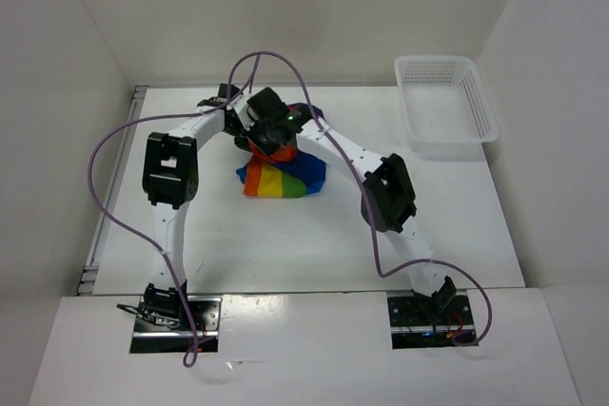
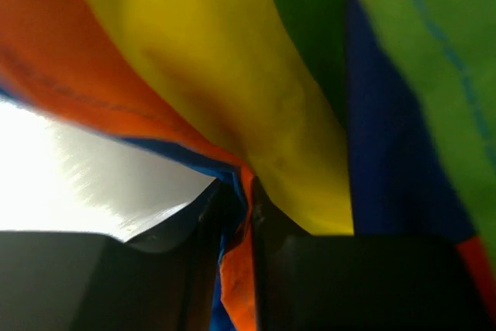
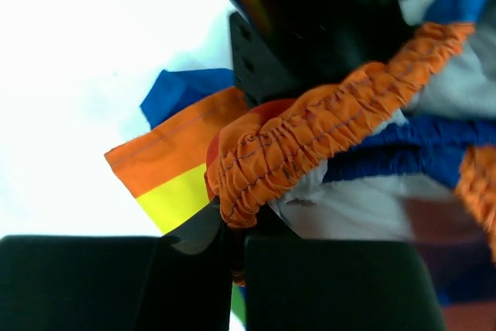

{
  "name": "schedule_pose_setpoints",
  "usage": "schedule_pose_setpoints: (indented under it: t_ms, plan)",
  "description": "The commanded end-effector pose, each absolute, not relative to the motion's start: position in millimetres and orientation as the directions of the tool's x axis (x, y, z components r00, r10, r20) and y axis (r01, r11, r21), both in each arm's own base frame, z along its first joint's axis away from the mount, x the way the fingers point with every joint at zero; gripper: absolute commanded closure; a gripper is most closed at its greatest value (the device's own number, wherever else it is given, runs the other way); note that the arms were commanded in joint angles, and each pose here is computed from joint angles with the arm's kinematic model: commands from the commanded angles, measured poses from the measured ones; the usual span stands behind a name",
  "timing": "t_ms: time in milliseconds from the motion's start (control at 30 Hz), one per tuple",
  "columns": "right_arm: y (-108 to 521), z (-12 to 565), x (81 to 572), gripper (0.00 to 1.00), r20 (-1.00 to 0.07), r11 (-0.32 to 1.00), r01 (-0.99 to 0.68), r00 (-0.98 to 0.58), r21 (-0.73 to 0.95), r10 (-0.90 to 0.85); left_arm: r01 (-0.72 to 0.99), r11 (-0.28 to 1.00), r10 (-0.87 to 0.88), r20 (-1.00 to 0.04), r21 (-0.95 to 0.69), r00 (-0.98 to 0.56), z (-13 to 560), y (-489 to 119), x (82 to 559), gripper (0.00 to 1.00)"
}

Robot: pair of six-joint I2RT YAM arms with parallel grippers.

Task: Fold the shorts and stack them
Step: Fold the shorts

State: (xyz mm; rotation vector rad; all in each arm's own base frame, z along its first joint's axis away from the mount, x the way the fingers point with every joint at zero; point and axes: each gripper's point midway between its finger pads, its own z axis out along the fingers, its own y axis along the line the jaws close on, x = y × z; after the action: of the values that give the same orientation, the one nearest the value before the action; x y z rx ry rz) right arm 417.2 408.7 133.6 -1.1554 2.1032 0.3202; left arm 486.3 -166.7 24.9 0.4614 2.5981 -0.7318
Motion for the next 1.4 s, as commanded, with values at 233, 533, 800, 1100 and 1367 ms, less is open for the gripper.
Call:
schedule_pose_setpoints:
  t_ms: [233,533,800,1100,1367]
  plan:
    - [489,199,383,0.36,-0.8,0.412,-0.91,-0.208,-0.053,-0.563,0.341,0.826,0.149,-0.41,-0.449,-0.9,1,-135,491,0.4]
    - [488,338,386,0.25,-0.95,0.505,-0.863,-0.154,-0.003,-0.27,0.086,0.987,-0.011,-0.587,-0.138,-0.81,83,20,539,0.06]
    - [388,361,411,0.22,-0.949,0.708,-0.703,-0.174,-0.067,-0.262,0.241,0.955,0.033,-0.746,-0.173,-0.666,235,-27,500,0.04]
    - [289,161,371,0.21,-0.739,0.69,-0.704,-0.373,-0.169,-0.561,0.399,0.811,0.21,-0.423,-0.428,-0.882,132,-152,404,0.0]
    - [291,95,351,0.2,-0.699,0.674,-0.735,-0.44,-0.081,-0.564,0.377,0.862,0.224,-0.41,-0.34,-0.884,96,-143,426,0.0]
